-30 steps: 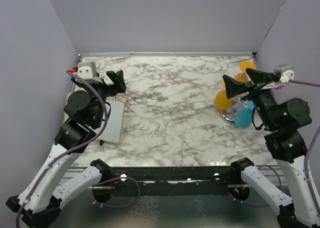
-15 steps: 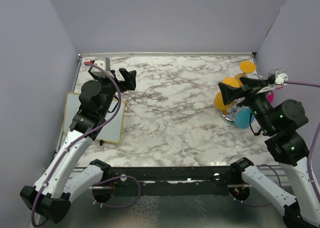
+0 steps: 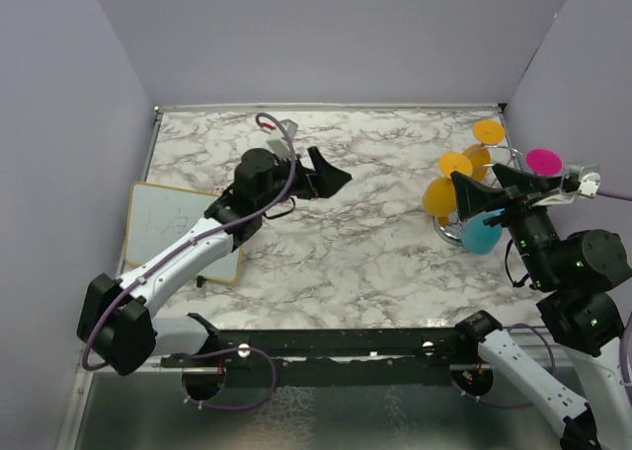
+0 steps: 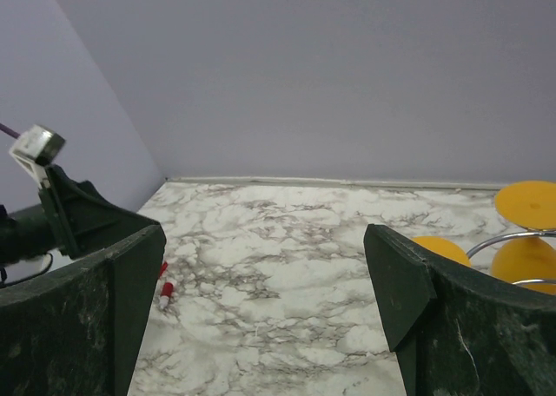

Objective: Take the wine glass off the wine glass rack

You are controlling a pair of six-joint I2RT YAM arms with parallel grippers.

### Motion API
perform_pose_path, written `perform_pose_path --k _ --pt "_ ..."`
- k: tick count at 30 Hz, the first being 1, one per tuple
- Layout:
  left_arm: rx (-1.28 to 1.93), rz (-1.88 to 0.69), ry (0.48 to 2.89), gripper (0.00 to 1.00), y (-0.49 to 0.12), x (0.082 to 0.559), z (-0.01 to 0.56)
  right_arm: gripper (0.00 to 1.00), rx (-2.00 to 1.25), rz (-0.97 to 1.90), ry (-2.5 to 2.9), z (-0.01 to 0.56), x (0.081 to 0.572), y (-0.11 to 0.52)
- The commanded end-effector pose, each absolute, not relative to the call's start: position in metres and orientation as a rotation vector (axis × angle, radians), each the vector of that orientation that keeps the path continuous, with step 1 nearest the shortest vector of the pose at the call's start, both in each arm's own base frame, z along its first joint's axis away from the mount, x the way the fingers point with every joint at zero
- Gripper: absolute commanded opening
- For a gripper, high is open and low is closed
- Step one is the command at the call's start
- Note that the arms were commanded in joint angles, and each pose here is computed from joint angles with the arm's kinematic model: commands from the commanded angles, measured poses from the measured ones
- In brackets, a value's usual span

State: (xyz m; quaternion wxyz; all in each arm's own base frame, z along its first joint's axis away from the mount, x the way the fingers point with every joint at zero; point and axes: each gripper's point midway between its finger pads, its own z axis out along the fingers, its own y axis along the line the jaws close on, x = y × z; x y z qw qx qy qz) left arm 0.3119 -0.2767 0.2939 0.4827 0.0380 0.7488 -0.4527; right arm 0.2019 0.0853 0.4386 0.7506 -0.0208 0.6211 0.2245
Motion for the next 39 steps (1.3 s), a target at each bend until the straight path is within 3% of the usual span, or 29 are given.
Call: perform_pose_path --k 1,7,13,20,31,39 --pt "0.056 -1.451 1.881 0.99 -0.346 0.281 0.302 0.99 0.021 0.472 1.361 0.434 0.204 0.077" --pt "-0.061 -1.725 1.993 0.88 -0.424 0.263 0.296 1.0 0.05 0.463 1.36 0.428 0.202 0.071" --pt "-0.184 -1.832 2.033 0.77 -0.475 0.276 0.293 1.0 0.062 0.472 1.34 0.431 0.196 0.067" --pt "-0.314 -1.868 1.99 0.74 -0.503 0.307 0.293 1.0 0.079 0.464 1.322 0.431 0.191 0.061" --pt "-0.343 -1.871 1.947 0.56 -0.527 0.332 0.291 1.0 0.095 0.424 1.303 0.433 0.188 0.051" --pt "-0.419 -1.857 1.963 0.52 -0.533 0.343 0.276 1.0 0.101 0.416 1.293 0.434 0.187 0.049"
